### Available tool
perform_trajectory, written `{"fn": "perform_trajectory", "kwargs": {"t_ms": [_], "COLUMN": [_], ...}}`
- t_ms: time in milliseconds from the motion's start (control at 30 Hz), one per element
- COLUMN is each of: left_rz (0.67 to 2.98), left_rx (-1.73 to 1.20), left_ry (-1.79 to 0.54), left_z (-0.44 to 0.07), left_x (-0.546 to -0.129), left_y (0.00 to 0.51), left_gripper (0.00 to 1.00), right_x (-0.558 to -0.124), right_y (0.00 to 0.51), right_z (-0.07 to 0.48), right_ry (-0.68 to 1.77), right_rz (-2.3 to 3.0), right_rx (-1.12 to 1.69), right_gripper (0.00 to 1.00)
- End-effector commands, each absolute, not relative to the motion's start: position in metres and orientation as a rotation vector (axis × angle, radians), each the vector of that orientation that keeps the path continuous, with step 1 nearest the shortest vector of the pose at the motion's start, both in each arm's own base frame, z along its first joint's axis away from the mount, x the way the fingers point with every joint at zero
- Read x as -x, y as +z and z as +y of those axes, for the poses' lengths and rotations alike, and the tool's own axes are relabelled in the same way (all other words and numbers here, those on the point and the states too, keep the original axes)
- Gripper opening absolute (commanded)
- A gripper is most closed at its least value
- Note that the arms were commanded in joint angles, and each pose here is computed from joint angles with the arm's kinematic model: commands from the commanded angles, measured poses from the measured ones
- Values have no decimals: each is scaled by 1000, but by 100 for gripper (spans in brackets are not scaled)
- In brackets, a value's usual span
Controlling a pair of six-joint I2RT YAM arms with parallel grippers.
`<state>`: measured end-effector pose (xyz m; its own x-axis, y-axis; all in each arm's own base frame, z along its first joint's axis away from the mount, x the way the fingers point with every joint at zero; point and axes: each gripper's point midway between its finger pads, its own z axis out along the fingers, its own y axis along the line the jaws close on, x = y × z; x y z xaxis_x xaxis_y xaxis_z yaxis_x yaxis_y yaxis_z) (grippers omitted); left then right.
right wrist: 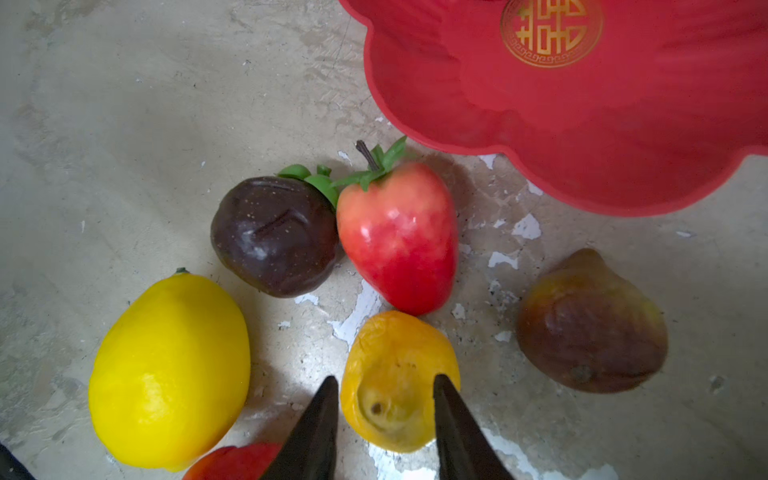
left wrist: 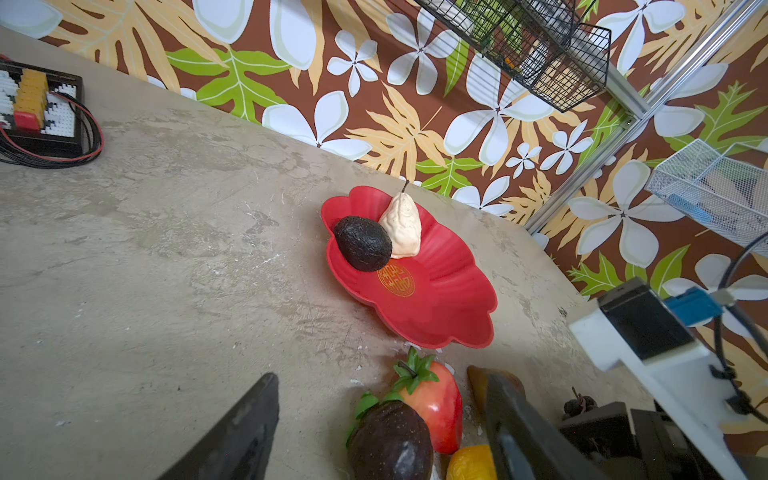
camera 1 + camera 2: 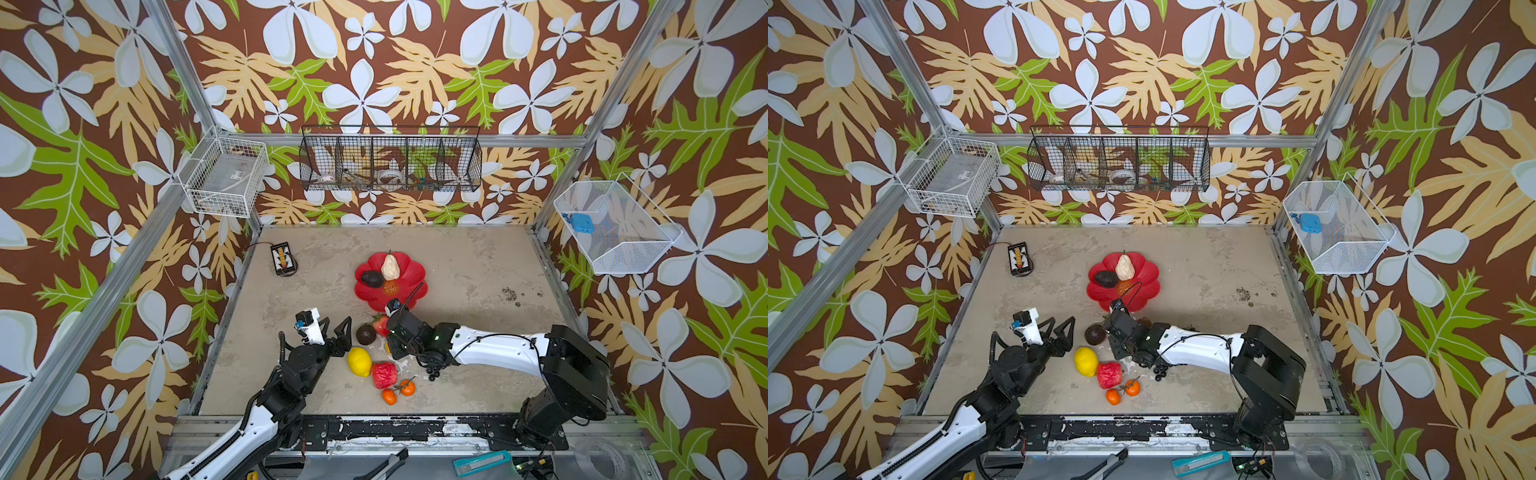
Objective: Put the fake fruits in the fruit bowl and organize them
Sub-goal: 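Release the pear and move the right gripper to the small yellow fruit, then grasp the small yellow fruit with the right gripper and lift it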
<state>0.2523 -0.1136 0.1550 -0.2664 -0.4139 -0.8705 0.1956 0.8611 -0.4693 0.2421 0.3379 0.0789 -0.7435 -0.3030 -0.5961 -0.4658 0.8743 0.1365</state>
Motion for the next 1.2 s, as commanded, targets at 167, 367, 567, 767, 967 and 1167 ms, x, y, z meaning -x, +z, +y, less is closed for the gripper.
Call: {"fn": "perform_trajectory", "kwargs": {"t_ms": [167,367,567,767,967,1167], "left_rz": [1745,1746,1750,1749,1747,1748], "left_rx": [173,170,167,167,168,167], "left_ry": [-591,-595,-596,-597,-597,-596], "left_z": [-114,-115,-116,-116,-116,-116], "left_x": [-254,-254,-254,-254,-254,-254], "left_y": [157,156,156,156,157,156], "left_gripper": [79,79,79,79,79,79], "right_x": [-246,-245,-246,-246,-248,-267], "right_y": [74,73,75,81,102,150], "right_z": [337,338,337,337,338,336], "right_ry": [296,269,250,259,267,268], "right_rz": [2464,2458,2452,2442,2406,2309], "right_rx": [566,578,581,577,594,593], "right_gripper": [20,9,1,0,0,0]}}
